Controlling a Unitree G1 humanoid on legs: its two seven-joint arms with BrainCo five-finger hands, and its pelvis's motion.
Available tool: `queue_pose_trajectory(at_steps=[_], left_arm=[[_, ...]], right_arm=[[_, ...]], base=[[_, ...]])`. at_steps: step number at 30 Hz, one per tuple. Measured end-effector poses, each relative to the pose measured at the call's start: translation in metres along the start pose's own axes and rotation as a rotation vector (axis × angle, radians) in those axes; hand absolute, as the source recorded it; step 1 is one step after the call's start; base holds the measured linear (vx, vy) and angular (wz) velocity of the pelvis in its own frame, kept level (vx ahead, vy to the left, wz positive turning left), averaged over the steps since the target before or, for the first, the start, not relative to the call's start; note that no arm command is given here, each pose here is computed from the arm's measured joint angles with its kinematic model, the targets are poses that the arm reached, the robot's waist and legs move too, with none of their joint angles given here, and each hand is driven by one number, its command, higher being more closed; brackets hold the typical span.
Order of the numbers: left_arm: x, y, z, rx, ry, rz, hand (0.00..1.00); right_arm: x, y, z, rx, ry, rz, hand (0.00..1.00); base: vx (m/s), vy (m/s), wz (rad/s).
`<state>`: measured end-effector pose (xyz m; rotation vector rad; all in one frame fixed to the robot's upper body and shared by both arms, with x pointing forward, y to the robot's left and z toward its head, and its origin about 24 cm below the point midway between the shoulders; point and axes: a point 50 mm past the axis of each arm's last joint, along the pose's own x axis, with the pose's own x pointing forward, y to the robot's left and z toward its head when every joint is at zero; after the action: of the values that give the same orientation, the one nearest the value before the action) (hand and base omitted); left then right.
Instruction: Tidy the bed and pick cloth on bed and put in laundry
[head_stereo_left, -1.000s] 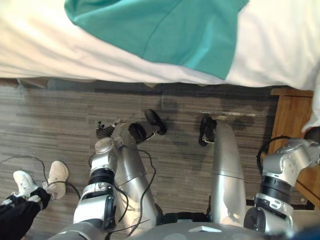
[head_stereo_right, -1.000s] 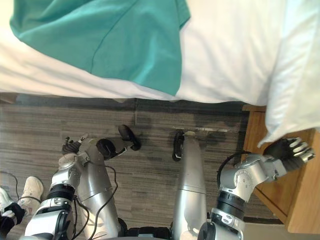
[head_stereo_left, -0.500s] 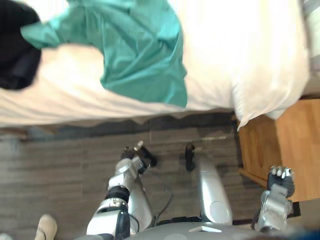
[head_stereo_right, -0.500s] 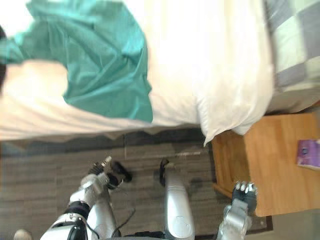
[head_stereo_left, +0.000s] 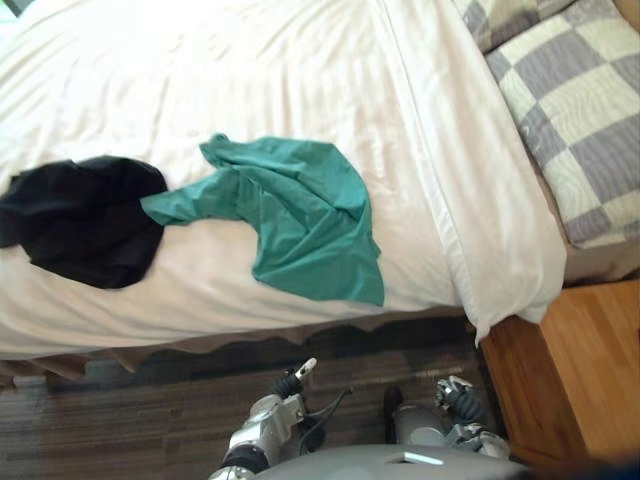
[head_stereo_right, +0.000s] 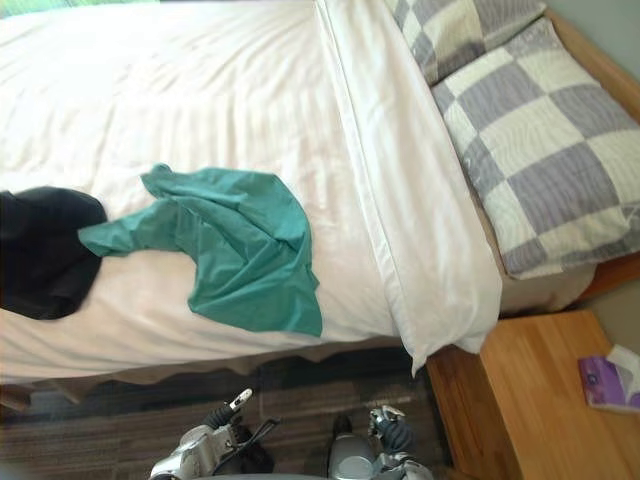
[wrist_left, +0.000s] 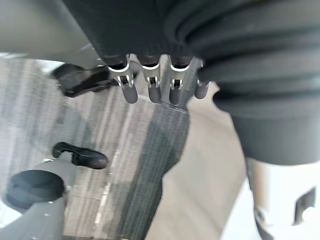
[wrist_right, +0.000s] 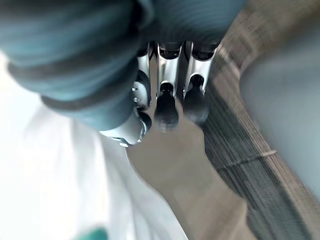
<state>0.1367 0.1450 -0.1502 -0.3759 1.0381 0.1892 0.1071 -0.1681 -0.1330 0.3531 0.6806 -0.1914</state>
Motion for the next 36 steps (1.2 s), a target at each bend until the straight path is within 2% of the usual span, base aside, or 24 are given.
queue_pose_trajectory(at_steps=[10,13,17,20,22,24,27,29,33,36], left_arm=[[-0.003,-0.002,0.001,0.172,-0.106,0.01,0.0],[-0.004,0.002,0.004,0.173,-0.146,0.026,0.0],[-0.007,0.023,0.011,0.204,-0.173,0.076,0.0],[-0.006,0.019,0.013,0.201,-0.195,0.07,0.0],[-0.006,0.02,0.015,0.219,-0.196,0.089,0.0],[-0.006,0.027,0.016,0.24,-0.181,0.134,0.0],[-0.008,0.045,0.019,0.291,-0.146,0.202,0.0],[-0.006,0.045,0.031,0.333,-0.164,0.2,0.0],[0.001,0.014,0.044,0.446,-0.186,0.114,0.0],[0.001,0.005,0.029,0.436,-0.153,0.086,0.0]], right_arm=[[0.013,0.0,0.006,-0.297,0.089,0.02,0.0],[0.016,-0.005,0.008,-0.313,0.1,-0.01,0.0],[0.013,-0.021,0.01,-0.285,0.097,-0.085,0.0],[0.006,-0.049,0.005,-0.327,0.168,-0.146,0.0],[0.003,-0.053,-0.001,-0.301,0.197,-0.174,0.0],[0.006,-0.05,-0.002,-0.328,0.208,-0.14,0.0],[0.01,-0.036,-0.003,-0.47,0.228,0.004,0.0],[0.013,-0.027,0.004,-0.563,0.192,0.088,0.0],[0.018,-0.017,0.016,-0.632,0.129,0.146,0.0],[0.018,-0.021,0.017,-0.627,0.139,0.146,0.0]], base=[[-0.04,0.016,0.07],[-0.14,0.149,-0.26],[-0.04,0.286,-0.36],[-0.01,0.497,-0.2],[0.05,0.787,-0.39],[0.02,0.746,-0.71],[0.0,0.571,-0.66],[0.03,0.423,0.54],[0.02,0.167,0.94],[-0.03,0.009,0.38]])
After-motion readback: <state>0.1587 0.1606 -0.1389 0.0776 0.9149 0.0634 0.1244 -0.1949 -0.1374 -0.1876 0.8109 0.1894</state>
